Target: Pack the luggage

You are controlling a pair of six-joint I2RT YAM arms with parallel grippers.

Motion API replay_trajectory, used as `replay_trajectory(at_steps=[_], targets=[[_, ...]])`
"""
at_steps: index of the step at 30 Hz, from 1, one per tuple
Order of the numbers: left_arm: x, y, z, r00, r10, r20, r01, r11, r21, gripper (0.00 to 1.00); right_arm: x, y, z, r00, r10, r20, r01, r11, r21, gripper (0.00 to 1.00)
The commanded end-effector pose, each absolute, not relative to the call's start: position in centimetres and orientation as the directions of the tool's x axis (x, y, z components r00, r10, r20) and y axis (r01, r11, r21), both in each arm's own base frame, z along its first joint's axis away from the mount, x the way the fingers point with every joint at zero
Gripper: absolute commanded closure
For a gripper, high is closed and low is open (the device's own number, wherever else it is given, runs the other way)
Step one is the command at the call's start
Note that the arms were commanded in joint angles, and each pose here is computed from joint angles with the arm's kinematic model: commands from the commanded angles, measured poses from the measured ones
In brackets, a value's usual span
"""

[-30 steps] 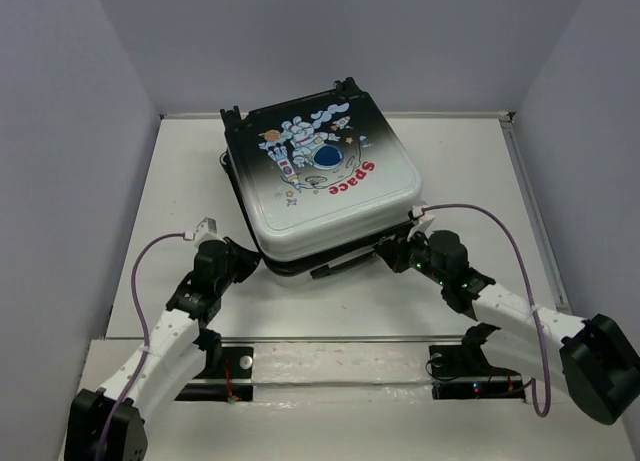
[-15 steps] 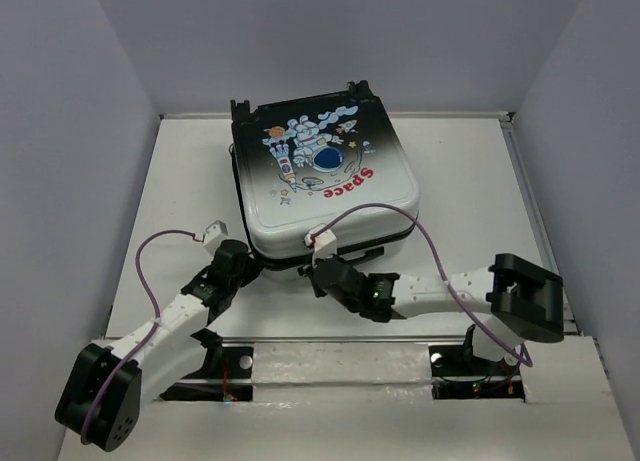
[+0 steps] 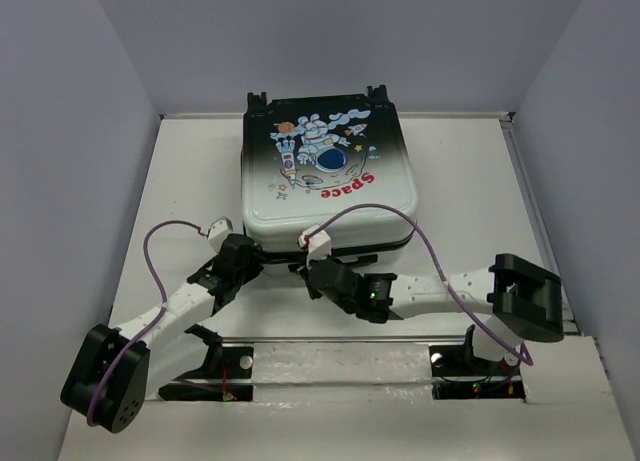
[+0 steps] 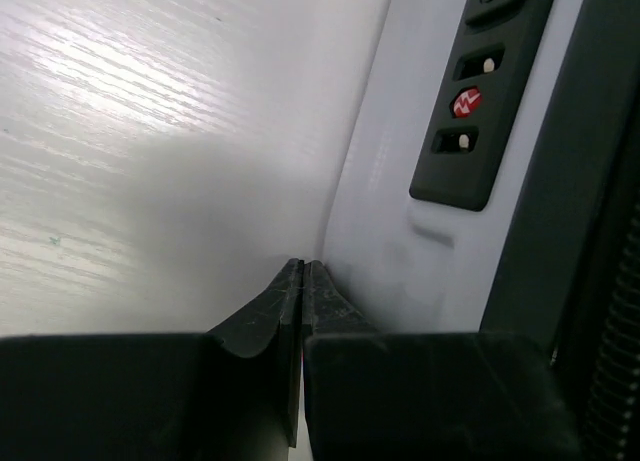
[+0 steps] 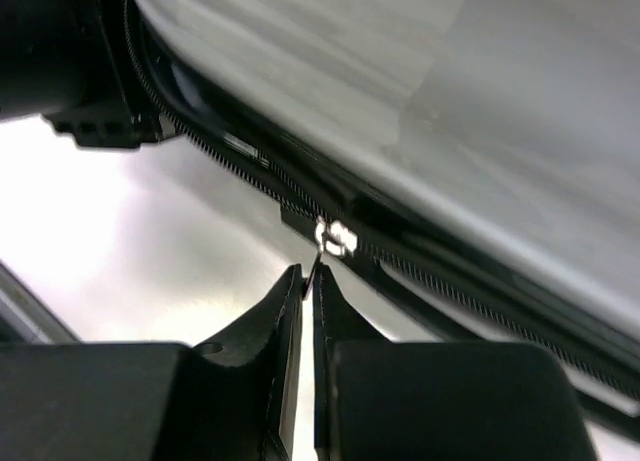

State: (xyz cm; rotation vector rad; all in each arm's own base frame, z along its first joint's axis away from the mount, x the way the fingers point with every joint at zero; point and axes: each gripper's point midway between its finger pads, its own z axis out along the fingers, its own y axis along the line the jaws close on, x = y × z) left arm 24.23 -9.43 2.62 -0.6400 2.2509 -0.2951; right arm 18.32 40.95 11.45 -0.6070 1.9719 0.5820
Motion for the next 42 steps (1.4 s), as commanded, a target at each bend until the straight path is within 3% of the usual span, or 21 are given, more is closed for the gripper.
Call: replay_trajectory(at_steps=[1, 3, 6, 10, 14, 18, 19, 21, 26, 27, 28, 29, 32, 33, 35, 36, 37, 40, 42], targets=[[28.9, -17.7, 14.4, -0.481, -0.623, -0.617, 0.01, 0.7, -0.714, 0.88, 10.4, 43.1, 18.0, -0.444, -0.082, -0.892, -0.757, 0.567, 0.324, 0.93], [28.9, -17.5, 14.5, -0.473, -0.624, -0.622, 0.008, 0.702, -0.712, 0.88, 12.2, 40.0, 16.5, -0.453, -0.138, -0.881, -0.697, 0.671, 0.254, 0.93], [28.8, -17.6, 14.3, -0.484, -0.618, -0.619, 0.011, 0.703, -0.711, 0.88, 13.7, 37.6, 17.3, -0.417, -0.162, -0.895, -0.663, 0.727, 0.177, 0.93], [28.8, -18.1, 14.5, -0.493, -0.623, -0.607, 0.024, 0.688, -0.725, 0.88, 12.2, 41.2, 18.0, -0.439, -0.197, -0.877, -0.747, 0.622, 0.234, 0.93], [29.1, -18.9, 15.5, -0.499, -0.623, -0.602, 0.06, 0.668, -0.742, 0.88, 7.1, 47.8, 17.2, -0.486, -0.203, -0.85, -0.824, 0.43, 0.369, 0.93], [29.2, -18.0, 16.9, -0.463, -0.612, -0.641, 0.066, 0.698, -0.713, 0.88, 8.5, 47.9, 17.4, -0.449, -0.198, -0.871, -0.796, 0.531, 0.29, 0.93], [29.2, -17.3, 17.4, -0.444, -0.611, -0.656, 0.06, 0.71, -0.702, 0.85, 9.1, 46.6, 19.6, -0.434, -0.149, -0.888, -0.785, 0.547, 0.292, 0.93], [29.2, -15.3, 20.0, -0.369, -0.625, -0.688, 0.047, 0.726, -0.686, 0.8, 11.6, 42.7, 19.0, -0.446, -0.138, -0.884, -0.726, 0.633, 0.268, 0.93], [29.9, -11.1, 28.8, -0.196, -0.619, -0.76, 0.036, 0.77, -0.637, 0.49, 18.7, 32.5, 23.2, -0.454, 0.025, -0.891, -0.573, 0.758, 0.313, 0.92], [30.5, -10.8, 31.9, -0.151, -0.622, -0.768, 0.054, 0.771, -0.635, 0.41, 20.1, 30.7, 24.1, -0.436, 0.051, -0.898, -0.533, 0.789, 0.304, 0.9], [31.1, -10.4, 30.4, -0.181, -0.596, -0.782, 0.014, 0.794, -0.608, 0.38, 20.1, 30.0, 25.1, -0.421, 0.051, -0.906, -0.531, 0.795, 0.292, 0.87], [31.9, -9.7, 33.3, -0.15, -0.603, -0.783, 0.042, 0.788, -0.614, 0.35, 21.5, 27.7, 25.3, -0.407, 0.052, -0.912, -0.467, 0.847, 0.256, 0.84], [35.9, -10.9, 34.6, -0.225, -0.584, -0.78, 0.11, 0.78, -0.616, 0.29, 24.3, 22.3, 28.6, -0.332, 0.114, -0.937, -0.324, 0.919, 0.226, 0.55], [38.6, -10.5, 32.5, -0.27, -0.576, -0.772, 0.057, 0.79, -0.61, 0.27, 25.0, 20.5, 30.0, -0.3, 0.149, -0.942, -0.28, 0.931, 0.236, 0.35], [41.3, -10.8, 33.5, -0.287, -0.569, -0.771, 0.078, 0.788, -0.61, 0.23, 28.0, 15.9, 31.6, -0.246, 0.203, -0.948, -0.146, 0.959, 0.243, 0.22], [42.8, -10.8, 33.3, -0.303, -0.578, -0.758, 0.094, 0.773, -0.627, 0.21, 27.9, 16.4, 32.1, -0.25, 0.208, -0.946, -0.177, 0.951, 0.255, 0.18], [44.9, -10.8, 30.6, -0.361, -0.591, -0.722, 0.062, 0.757, -0.65, 0.2, 30.2, 12.5, 32.6, -0.223, 0.238, -0.946, -0.068, 0.964, 0.258, 0.09], [49.1, -9.9, 30.8, -0.375, -0.653, -0.658, 0.092, 0.68, -0.727, 0.01, 36.3, 8.5, 31.5, -0.291, 0.29, -0.912, -0.038, 0.949, 0.314, 0.0], [50.8, -10.8, 29.4, -0.436, -0.646, -0.626, 0.113, 0.651, -0.75, 0.01, 38.9, 8.2, 32.1, -0.338, 0.313, -0.887, -0.129, 0.919, 0.373, 0.0]])
